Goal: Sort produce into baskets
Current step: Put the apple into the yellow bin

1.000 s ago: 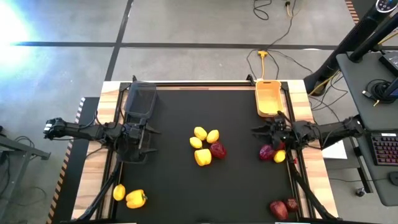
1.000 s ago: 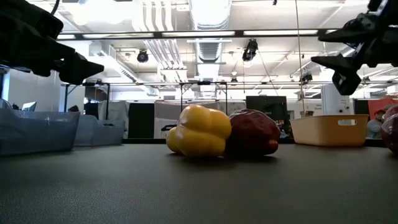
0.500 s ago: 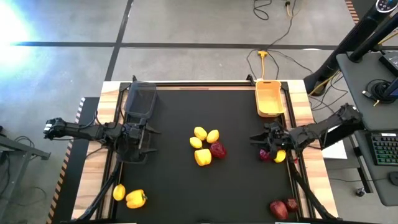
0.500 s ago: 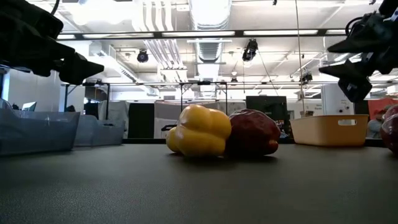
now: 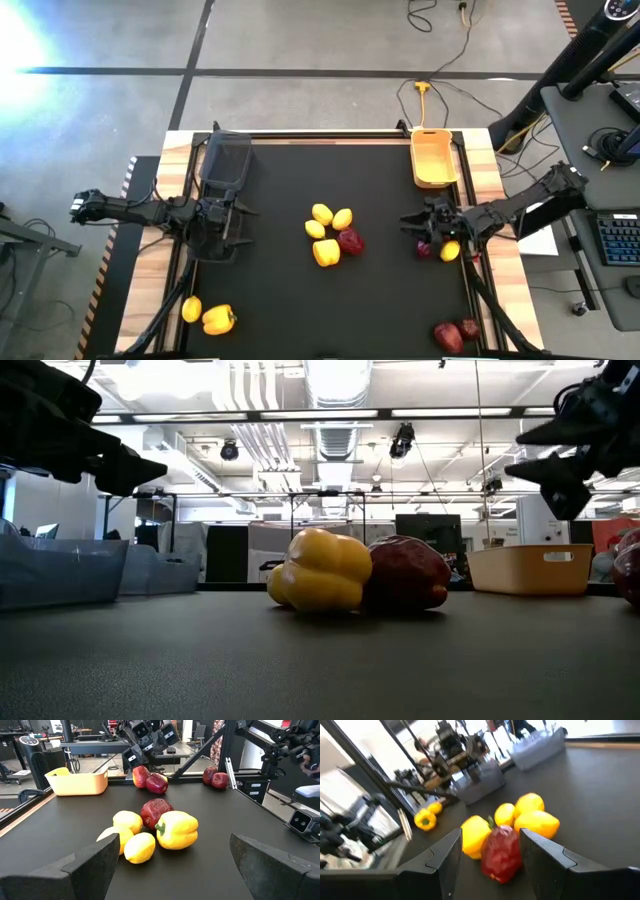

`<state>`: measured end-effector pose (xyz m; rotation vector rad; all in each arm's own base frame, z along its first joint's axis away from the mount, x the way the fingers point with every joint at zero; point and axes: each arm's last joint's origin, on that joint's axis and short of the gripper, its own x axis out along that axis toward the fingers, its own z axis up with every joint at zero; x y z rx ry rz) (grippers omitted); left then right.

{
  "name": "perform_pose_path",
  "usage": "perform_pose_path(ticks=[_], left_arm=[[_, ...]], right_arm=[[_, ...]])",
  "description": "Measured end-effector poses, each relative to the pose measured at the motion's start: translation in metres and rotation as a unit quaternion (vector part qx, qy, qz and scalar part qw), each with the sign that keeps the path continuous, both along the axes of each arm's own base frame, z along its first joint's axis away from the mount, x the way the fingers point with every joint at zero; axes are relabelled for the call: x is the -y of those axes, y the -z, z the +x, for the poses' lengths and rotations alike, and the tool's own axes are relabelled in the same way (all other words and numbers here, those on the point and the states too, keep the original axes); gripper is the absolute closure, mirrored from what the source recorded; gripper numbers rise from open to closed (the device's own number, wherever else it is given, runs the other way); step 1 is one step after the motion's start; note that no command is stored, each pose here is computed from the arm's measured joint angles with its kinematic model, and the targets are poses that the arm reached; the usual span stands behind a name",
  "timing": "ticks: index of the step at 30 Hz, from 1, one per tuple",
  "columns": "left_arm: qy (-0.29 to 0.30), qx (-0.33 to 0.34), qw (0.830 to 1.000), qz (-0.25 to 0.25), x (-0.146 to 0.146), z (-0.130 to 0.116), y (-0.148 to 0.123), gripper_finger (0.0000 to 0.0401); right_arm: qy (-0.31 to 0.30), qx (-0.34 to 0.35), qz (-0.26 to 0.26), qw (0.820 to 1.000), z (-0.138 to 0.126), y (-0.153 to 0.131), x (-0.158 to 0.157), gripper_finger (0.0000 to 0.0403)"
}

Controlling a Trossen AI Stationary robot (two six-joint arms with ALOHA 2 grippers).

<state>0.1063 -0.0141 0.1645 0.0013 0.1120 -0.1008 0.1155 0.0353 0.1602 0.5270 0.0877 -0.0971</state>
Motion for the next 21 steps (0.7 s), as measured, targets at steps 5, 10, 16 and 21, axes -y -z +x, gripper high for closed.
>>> perform_pose_path(ticks=[5,10,16,21], left_arm=[[0.0,0.0,1.0,0.0,0.0,0.0,0.0,0.0042],[0.0,0.0,1.0,0.0,0.0,0.0,0.0,0.0042],[0.0,0.0,1.0,0.0,0.0,0.0,0.0,0.0042],[0.0,0.0,1.0,0.0,0.0,0.0,0.0,0.0042]], right_arm=[[0.038,0.025,-0.011,0.999,0.004,-0.014,0.0,0.0216],[0.069,-0.038,-0.077,0.994,0.022,-0.029,-0.006,0.0216],[0.07,-0.163,-0.099,0.979,0.046,-0.06,-0.016,0.0216],[0.068,-0.306,-0.061,0.948,0.063,-0.079,-0.026,0.0216]])
